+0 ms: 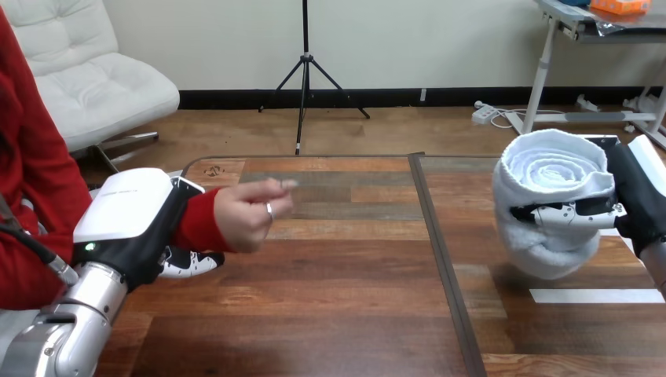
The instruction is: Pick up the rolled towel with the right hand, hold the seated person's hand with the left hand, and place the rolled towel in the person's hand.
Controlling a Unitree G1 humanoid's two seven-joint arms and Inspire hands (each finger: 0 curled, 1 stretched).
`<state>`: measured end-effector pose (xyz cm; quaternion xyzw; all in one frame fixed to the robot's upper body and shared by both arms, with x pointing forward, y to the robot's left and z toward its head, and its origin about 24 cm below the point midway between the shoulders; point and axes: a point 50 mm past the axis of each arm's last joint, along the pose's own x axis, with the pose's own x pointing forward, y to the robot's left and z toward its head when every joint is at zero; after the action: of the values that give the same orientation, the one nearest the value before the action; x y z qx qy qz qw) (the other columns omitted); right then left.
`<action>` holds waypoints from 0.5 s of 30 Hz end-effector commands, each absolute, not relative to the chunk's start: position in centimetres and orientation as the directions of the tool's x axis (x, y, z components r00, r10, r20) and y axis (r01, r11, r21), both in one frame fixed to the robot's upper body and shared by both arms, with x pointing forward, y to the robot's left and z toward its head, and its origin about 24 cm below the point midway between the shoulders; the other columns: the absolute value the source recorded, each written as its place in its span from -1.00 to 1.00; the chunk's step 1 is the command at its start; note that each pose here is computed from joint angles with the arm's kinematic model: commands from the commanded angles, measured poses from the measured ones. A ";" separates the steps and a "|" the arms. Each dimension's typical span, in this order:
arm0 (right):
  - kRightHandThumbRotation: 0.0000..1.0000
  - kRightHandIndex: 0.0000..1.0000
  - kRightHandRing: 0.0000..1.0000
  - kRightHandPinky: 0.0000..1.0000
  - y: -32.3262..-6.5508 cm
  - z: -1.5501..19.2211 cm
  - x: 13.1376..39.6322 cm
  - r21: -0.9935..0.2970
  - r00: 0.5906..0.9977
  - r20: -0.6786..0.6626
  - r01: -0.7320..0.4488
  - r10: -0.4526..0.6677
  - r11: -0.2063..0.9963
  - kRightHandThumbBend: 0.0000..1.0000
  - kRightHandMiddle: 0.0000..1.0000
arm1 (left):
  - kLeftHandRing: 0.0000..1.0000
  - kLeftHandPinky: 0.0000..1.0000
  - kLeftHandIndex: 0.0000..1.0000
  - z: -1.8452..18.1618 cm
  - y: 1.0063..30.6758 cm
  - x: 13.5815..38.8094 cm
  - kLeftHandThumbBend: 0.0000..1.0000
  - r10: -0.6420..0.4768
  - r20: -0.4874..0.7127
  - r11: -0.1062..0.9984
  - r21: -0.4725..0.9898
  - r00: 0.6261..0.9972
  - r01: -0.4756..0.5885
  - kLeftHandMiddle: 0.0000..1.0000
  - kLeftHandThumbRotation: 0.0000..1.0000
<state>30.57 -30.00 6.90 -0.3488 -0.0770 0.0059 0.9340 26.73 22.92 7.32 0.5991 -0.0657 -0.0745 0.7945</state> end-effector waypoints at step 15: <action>-1.00 -0.14 -0.21 -0.32 -29.6 10.1 31.9 -0.635 0.956 0.289 0.148 0.055 0.758 0.63 -0.15 | -0.34 -0.42 -0.22 10.9 22.5 28.0 0.63 -0.246 0.124 0.246 0.967 0.961 -0.061 -0.25 -1.00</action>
<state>30.58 -29.92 6.89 -0.3528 -0.0802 0.0025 0.9322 26.77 23.01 7.34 0.6032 -0.0595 -0.0831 0.7910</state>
